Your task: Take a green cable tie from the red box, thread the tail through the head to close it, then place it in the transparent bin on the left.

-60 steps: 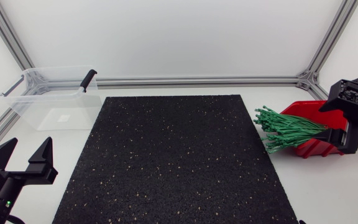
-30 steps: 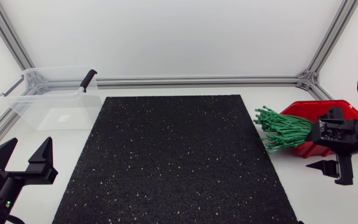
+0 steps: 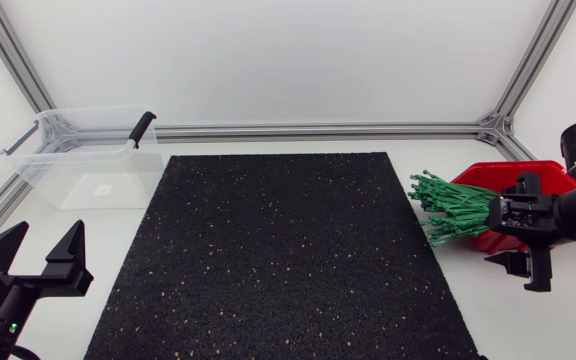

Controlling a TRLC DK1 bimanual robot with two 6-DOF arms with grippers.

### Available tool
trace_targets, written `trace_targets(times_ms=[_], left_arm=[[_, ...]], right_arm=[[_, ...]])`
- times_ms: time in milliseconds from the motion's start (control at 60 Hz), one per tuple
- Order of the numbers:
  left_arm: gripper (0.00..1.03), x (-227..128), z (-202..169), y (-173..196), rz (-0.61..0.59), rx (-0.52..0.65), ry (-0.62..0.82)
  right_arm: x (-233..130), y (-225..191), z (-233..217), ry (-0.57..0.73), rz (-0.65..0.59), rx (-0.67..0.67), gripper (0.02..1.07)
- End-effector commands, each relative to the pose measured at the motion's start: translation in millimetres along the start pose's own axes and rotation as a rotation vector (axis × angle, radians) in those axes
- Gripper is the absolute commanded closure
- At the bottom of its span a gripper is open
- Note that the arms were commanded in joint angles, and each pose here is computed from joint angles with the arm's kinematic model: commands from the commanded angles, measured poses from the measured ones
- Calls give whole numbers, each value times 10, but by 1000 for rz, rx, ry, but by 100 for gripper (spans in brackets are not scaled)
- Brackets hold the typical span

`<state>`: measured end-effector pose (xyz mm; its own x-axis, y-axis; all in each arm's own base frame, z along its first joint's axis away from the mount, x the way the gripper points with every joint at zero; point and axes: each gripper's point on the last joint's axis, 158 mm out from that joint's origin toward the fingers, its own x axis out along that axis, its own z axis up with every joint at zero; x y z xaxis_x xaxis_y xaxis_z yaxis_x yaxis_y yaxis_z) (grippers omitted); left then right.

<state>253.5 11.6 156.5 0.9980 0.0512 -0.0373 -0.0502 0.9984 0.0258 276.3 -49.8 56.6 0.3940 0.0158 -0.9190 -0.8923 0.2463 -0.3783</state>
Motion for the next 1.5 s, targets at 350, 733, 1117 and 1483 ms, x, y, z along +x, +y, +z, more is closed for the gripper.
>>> trace_targets(times_ms=[350,733,1117,1483], left_arm=[[4,16,-225,-5,2,-19,51],[4,16,-232,-25,-8,-19,53],[4,16,-232,-25,-8,-19,53],[4,16,-232,-25,-8,-19,53]], right_arm=[[233,39,-29,8,43,-44,48],[263,-75,-68,18,28,-52,48],[262,-192,-86,27,-3,-67,60],[329,-180,-101,32,11,-67,60]])
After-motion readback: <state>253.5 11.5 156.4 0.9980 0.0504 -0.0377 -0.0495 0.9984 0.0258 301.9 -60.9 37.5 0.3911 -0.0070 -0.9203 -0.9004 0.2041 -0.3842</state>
